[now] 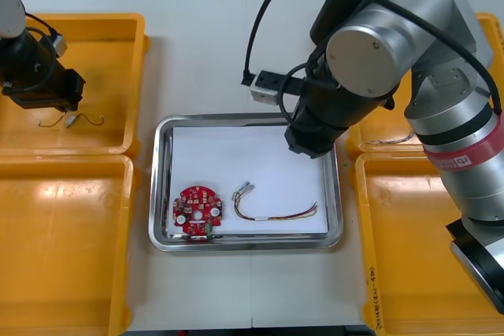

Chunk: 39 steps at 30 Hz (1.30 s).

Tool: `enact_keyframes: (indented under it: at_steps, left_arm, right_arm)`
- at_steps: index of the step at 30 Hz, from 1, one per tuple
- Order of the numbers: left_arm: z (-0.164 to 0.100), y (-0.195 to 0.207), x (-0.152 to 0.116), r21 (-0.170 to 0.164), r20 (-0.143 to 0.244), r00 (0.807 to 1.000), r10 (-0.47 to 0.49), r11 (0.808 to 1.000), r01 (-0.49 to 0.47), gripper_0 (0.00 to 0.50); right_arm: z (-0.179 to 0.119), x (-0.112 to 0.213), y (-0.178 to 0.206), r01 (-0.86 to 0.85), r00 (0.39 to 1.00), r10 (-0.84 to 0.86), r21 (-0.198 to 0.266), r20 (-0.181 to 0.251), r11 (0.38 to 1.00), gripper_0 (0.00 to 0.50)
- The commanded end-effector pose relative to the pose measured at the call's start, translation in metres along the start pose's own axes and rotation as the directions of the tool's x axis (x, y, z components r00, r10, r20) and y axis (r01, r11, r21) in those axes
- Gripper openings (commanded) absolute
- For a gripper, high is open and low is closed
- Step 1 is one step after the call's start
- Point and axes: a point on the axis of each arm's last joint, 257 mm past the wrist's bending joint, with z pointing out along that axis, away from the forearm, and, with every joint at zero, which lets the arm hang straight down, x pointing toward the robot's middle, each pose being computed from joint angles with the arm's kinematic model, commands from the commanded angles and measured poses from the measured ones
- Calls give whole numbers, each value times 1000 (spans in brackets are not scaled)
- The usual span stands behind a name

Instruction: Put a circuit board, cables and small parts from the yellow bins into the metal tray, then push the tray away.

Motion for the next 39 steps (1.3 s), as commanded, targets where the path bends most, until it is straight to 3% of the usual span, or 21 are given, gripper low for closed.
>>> enact_keyframes:
  at_steps: [1,6,12,20,24,27,33,39]
  left_arm:
    - [-70,2,-29,-19,77,996,45,999,-43,0]
    - [-96,-4,-21,-29,60,998,4,1000,-2,0]
    - [-110,-13,-7,-46,46,999,12,999,-10,0]
    - [-116,-13,17,-33,126,992,-15,999,19,0]
    - [-126,-20,32,-37,130,991,-30,999,35,0]
    - [-135,-31,33,-25,160,986,-37,999,42,0]
    - [-152,-61,33,35,209,976,-62,998,56,0]
    - [-152,-94,42,64,221,973,-73,996,60,0]
  right_arm:
    - [-41,-7,-45,-138,987,130,89,96,986,500]
    - [-54,10,-71,-218,973,204,133,106,967,500]
    - [-63,21,-85,-343,937,326,145,127,928,500]
    - [-72,46,-113,-419,908,402,222,119,880,500]
    - [-74,60,-125,-479,878,463,212,122,852,500]
    - [-77,69,-135,-514,858,498,207,127,832,500]
    - [-82,85,-154,-558,828,549,244,111,793,500]
    - [-84,109,-174,-647,759,642,233,106,726,500]
